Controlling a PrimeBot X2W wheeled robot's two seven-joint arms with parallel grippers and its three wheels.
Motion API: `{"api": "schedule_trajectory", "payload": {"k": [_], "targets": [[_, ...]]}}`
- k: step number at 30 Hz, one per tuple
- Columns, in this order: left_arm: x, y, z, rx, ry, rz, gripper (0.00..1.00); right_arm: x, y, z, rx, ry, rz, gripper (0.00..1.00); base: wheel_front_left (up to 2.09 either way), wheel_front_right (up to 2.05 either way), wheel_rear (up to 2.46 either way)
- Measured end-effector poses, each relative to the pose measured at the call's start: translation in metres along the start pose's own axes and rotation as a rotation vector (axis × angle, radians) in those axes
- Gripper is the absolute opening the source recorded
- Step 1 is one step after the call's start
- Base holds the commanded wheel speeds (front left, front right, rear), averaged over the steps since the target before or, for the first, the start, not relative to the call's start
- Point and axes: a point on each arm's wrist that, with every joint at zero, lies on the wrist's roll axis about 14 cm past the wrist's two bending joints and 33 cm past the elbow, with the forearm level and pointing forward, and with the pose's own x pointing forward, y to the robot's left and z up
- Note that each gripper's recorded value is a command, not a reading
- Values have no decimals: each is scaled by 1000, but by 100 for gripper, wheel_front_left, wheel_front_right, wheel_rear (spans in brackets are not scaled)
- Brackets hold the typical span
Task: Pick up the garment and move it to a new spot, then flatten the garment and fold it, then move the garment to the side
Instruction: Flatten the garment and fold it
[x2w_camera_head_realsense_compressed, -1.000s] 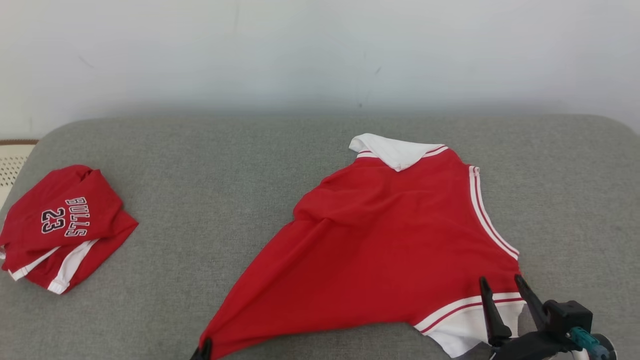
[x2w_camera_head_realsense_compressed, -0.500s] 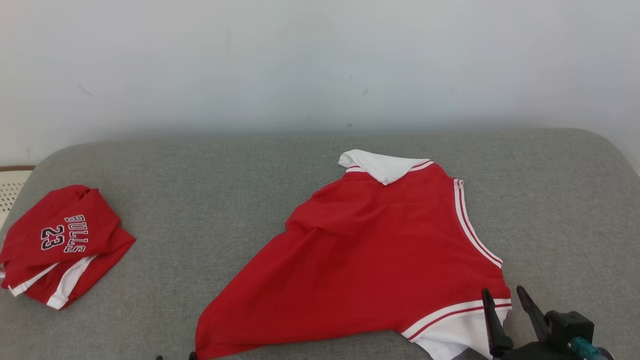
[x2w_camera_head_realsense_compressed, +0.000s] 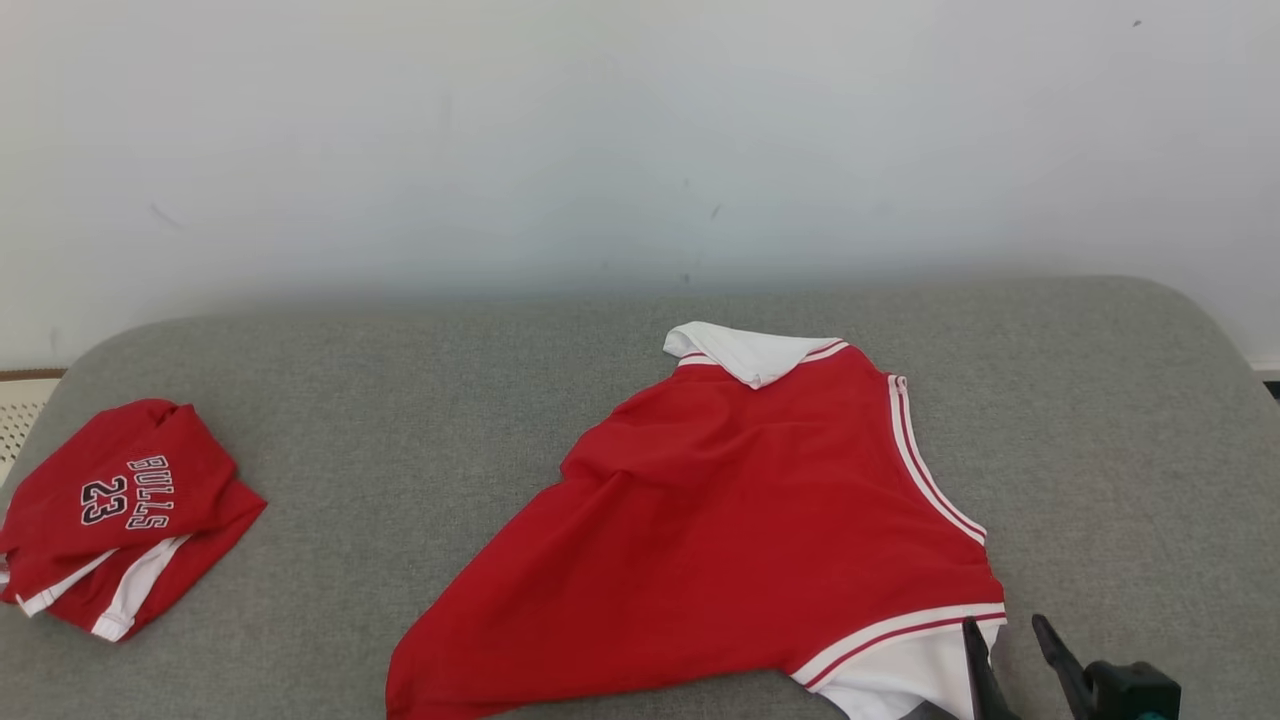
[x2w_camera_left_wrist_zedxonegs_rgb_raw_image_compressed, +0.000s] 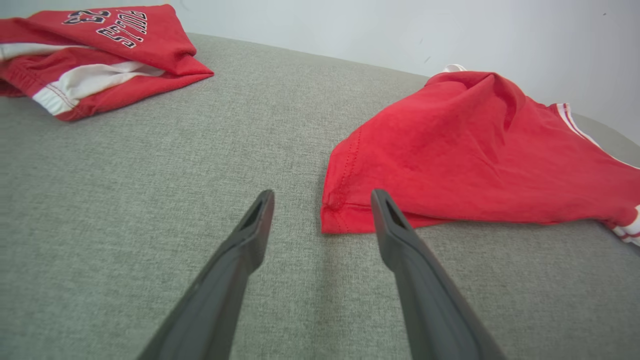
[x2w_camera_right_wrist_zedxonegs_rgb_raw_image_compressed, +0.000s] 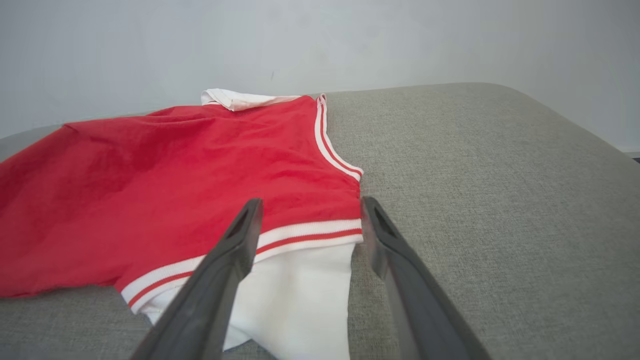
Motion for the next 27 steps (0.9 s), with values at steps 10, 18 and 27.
{"api": "schedule_trajectory", "payload": {"k": [10,18,27], "targets": [[-4,7,25,70,-80,36,100,1,8,12,-20,-41,19,100,0,0,0],[-6,14,35,93,-112,68,100,4,13,21,-24,-71,25,100,0,0,0],[-6,16,37,101,-118,74,100,4,15,23,-23,-80,26,100,0,0,0]]}}
